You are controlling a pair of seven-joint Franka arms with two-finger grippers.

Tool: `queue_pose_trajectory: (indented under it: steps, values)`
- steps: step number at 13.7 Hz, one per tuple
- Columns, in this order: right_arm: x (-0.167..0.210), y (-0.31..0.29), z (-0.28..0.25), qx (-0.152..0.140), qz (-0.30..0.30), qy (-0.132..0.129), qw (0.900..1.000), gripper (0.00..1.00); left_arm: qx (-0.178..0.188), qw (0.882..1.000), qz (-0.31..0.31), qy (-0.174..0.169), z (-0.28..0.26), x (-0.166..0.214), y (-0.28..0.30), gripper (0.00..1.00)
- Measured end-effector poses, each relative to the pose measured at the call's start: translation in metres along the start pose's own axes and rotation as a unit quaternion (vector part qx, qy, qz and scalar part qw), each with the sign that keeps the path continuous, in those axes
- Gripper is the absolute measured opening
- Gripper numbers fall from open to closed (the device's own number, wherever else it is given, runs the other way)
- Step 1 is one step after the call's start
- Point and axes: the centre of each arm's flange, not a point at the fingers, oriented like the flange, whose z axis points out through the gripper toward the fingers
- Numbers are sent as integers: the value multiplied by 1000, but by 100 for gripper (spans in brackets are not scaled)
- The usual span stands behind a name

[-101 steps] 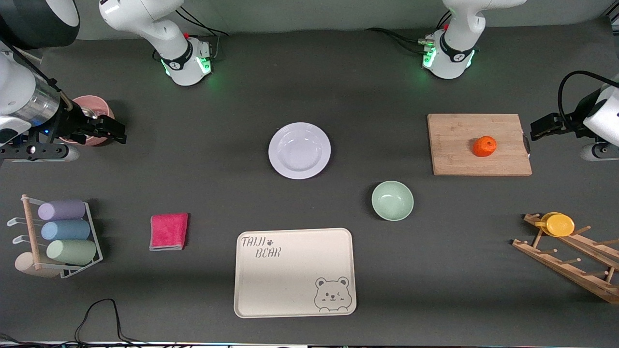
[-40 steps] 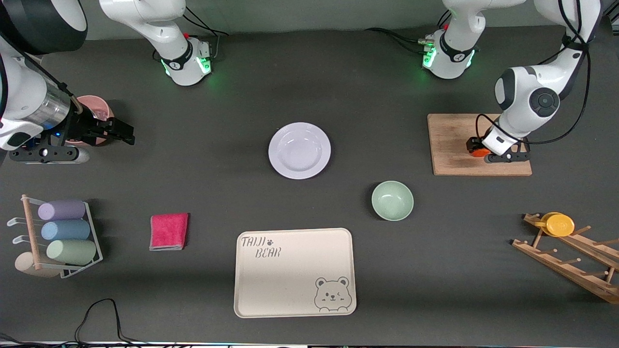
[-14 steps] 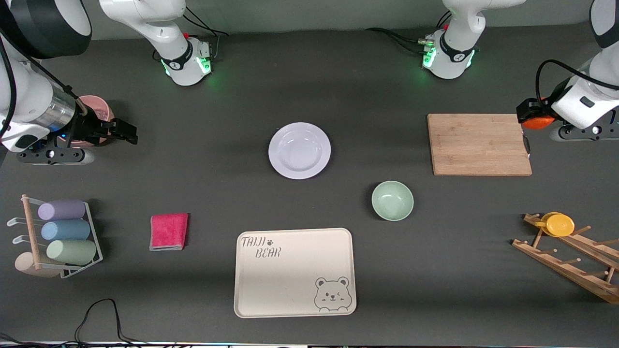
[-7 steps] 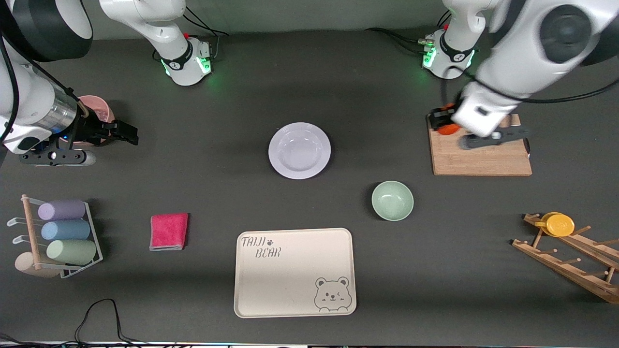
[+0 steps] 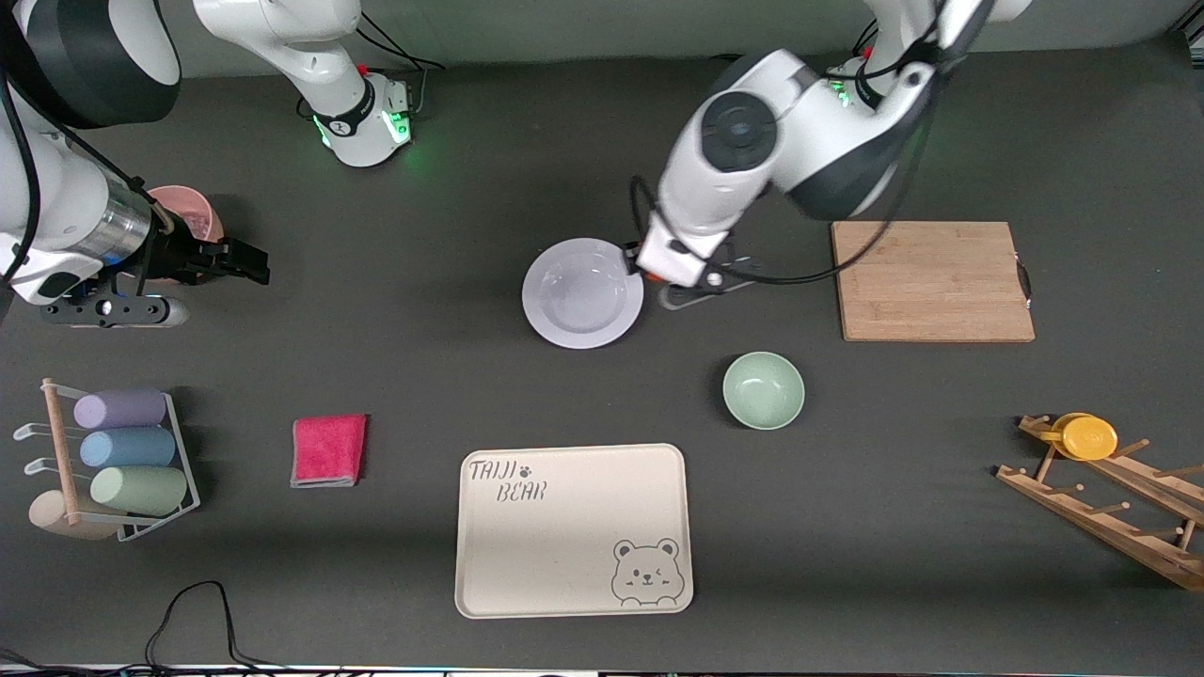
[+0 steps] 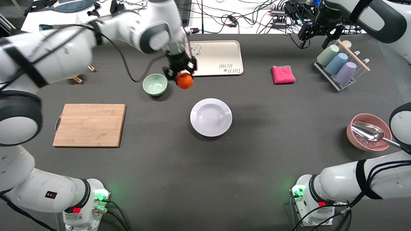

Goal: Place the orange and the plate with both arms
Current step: 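Lift the orange with the left gripper and carry it to the white plate, then lower the orange onto the white plate and open the left gripper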

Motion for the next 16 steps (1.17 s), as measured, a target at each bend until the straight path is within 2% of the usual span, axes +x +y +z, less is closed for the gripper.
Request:
queue_pose_trajectory:
  steps: [4, 8, 11, 16]
  values:
    - [2, 0, 6, 0, 0, 1, 1000, 100, 10, 1000, -4, 21, 98, -52, 44, 70]
    - [3, -3, 14, 10, 1, -1, 1000, 100, 10, 999, -12, 49, 173, -69, 59, 70]
    - [3, -2, 16, 12, 3, -3, 1000, 100, 16, 999, -11, 51, 202, -76, 61, 70]
    - [3, -2, 18, 13, 4, -2, 1000, 100, 18, 998, -2, 61, 212, -74, 61, 70]
